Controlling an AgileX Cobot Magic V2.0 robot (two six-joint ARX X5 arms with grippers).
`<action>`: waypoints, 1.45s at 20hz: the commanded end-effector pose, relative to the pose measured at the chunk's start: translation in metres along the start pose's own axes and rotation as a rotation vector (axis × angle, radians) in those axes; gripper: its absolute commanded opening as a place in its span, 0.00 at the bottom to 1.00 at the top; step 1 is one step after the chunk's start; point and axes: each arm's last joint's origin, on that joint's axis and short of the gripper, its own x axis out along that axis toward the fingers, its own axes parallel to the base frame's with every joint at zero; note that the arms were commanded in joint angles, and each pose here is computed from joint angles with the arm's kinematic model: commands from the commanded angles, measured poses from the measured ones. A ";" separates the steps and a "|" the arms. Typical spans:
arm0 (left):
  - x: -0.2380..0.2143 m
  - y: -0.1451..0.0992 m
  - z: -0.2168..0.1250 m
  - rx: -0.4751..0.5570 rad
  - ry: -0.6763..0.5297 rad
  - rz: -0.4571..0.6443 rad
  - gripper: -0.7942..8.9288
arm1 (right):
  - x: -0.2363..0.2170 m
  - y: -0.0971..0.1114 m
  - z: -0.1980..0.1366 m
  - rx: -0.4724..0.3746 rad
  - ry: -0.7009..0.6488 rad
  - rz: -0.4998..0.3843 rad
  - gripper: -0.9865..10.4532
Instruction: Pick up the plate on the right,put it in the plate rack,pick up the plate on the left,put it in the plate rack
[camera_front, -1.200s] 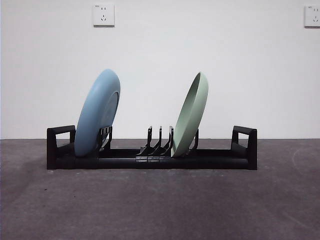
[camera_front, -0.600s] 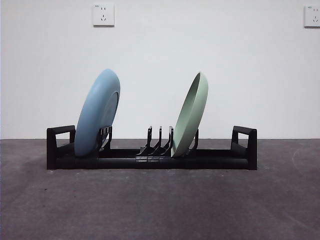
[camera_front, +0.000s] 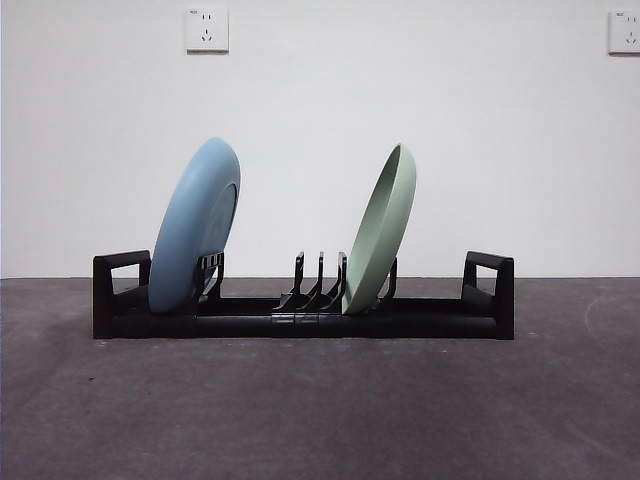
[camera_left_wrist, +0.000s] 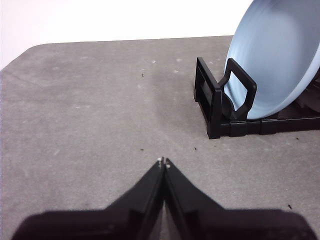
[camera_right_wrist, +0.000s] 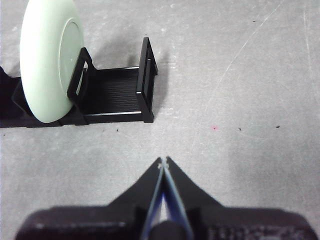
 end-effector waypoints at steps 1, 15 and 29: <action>0.002 0.000 -0.004 -0.010 0.008 -0.001 0.08 | 0.000 0.000 0.000 0.008 -0.004 -0.001 0.09; 0.002 0.000 -0.004 -0.010 0.009 0.000 0.08 | -0.021 -0.013 -0.027 -0.202 -0.457 -0.035 0.09; 0.002 0.000 -0.004 -0.010 0.009 0.000 0.08 | 0.036 -0.034 -0.118 -0.149 -0.457 0.029 0.09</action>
